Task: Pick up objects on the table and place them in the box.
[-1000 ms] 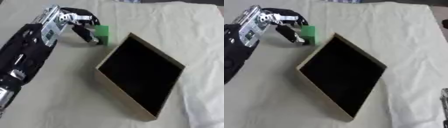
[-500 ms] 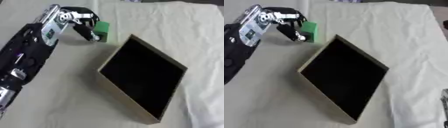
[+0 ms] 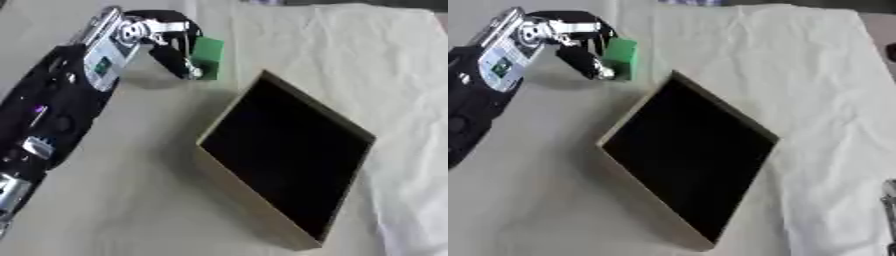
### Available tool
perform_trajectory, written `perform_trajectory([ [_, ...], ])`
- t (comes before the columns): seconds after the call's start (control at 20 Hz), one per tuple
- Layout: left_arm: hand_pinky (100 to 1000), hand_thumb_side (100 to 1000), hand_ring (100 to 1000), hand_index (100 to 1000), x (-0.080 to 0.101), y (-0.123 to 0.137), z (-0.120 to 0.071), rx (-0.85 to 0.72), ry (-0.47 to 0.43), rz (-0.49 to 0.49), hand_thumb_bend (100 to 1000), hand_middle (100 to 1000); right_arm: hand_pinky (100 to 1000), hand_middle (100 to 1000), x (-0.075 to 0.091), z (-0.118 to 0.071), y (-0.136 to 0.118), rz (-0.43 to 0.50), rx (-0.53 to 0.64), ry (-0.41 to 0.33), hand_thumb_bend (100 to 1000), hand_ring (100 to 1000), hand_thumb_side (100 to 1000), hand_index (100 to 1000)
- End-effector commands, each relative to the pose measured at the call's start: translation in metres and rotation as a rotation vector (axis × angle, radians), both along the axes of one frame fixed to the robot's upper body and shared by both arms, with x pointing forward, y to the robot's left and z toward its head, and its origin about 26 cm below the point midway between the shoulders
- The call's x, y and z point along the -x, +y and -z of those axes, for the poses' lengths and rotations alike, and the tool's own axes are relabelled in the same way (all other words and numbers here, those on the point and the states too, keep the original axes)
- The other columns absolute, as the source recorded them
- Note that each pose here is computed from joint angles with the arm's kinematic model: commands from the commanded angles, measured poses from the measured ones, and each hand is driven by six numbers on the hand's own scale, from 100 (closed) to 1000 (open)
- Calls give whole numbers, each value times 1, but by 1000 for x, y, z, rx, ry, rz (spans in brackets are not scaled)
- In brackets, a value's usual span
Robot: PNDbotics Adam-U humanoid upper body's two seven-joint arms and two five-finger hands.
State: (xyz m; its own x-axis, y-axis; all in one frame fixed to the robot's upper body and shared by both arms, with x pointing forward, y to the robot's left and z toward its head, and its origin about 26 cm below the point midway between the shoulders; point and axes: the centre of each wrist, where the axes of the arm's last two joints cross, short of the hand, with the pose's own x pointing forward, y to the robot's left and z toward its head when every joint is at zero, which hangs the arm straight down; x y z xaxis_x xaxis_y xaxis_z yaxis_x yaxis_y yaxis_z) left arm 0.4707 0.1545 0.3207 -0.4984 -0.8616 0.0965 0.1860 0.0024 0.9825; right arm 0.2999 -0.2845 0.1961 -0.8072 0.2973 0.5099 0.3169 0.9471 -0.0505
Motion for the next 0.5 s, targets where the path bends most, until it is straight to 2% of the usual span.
perform_trajectory([
  [0.05,527,326,648,632,10,-4,-24,49,-78,13,100,599,694,569,3,-7,-3,2,11,-23,100,639,845,829],
  [0.2,521,292,642,628,16,-9,-33,77,-108,23,100,595,694,569,4,-7,-3,2,13,-20,100,640,844,829],
  [0.5,479,204,530,613,32,-20,-43,82,-139,81,100,578,695,571,4,-6,-4,5,12,-16,100,641,841,829],
])
